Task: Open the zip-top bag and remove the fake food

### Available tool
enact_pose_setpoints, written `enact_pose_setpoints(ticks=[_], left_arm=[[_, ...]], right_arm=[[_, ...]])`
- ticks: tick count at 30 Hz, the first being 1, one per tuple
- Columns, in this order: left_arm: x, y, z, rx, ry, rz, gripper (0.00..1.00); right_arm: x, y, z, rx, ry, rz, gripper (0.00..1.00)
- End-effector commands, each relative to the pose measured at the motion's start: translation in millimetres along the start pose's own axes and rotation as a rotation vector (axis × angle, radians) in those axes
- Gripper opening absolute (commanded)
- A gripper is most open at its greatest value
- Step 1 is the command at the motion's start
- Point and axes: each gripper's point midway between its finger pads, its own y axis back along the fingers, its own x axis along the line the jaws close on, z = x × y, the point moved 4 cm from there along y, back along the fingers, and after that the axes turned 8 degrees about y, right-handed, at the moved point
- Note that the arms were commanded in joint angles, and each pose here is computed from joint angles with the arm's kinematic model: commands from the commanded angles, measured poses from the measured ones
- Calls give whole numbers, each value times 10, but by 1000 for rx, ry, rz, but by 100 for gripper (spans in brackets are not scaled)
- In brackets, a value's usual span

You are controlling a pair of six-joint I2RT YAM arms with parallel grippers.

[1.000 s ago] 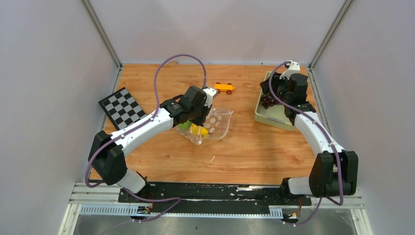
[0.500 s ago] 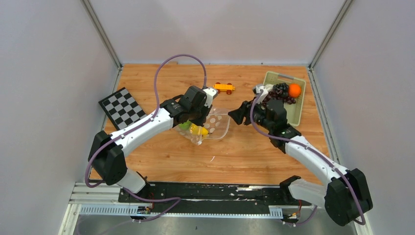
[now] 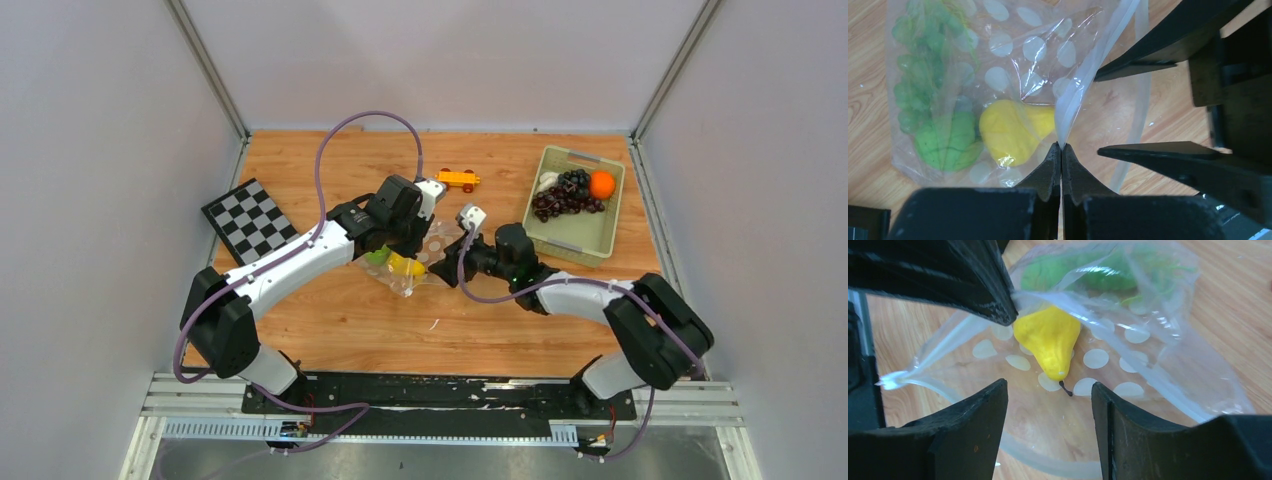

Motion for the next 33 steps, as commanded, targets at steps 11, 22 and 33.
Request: enact_pose_setpoints(ticks=[11,22,33], left_arm=[[-83,61,166,-37,20,-51,0],[-90,35,151,-23,23,-59,0],[-63,10,135,-11,23,-43,0]], right_arm=[[53,-720,-213,-103,203,100,66],[65,-1065,-543,-91,217,127,66],[68,-903,-447,-114,190,66,44]])
